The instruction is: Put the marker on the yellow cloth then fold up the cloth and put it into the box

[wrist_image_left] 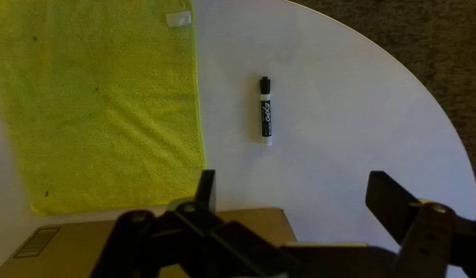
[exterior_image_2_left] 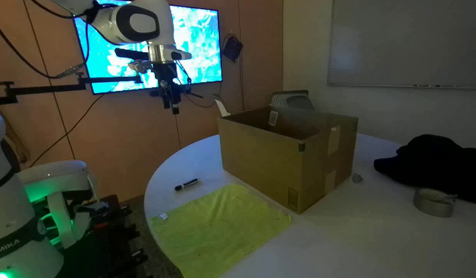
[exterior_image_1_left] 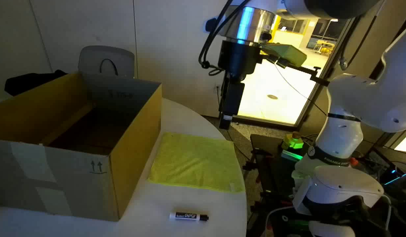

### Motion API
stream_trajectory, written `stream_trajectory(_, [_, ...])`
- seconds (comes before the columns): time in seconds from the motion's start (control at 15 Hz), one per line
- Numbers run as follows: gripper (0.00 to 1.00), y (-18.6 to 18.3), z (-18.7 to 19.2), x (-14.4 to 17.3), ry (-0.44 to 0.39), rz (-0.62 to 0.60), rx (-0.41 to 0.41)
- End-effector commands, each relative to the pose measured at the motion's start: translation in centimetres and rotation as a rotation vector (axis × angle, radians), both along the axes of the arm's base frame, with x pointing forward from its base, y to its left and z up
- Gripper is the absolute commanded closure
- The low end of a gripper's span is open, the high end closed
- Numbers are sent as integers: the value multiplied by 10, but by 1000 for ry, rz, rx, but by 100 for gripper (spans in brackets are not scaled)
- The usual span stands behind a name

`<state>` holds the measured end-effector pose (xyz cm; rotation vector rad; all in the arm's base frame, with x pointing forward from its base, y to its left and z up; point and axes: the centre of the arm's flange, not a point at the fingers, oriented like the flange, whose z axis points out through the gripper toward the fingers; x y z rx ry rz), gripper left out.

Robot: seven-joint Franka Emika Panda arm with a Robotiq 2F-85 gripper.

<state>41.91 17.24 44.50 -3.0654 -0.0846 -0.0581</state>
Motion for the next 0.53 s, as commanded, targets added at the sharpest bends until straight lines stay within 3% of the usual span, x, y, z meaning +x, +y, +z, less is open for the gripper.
stream_trajectory(0.0, [0, 1, 3, 1, -6, 0, 2])
stream_trajectory(0.2, [0, 7, -1, 2, -1, 8, -6])
stream_trajectory(0.47, [0, 23, -42, 10, 45, 44, -16])
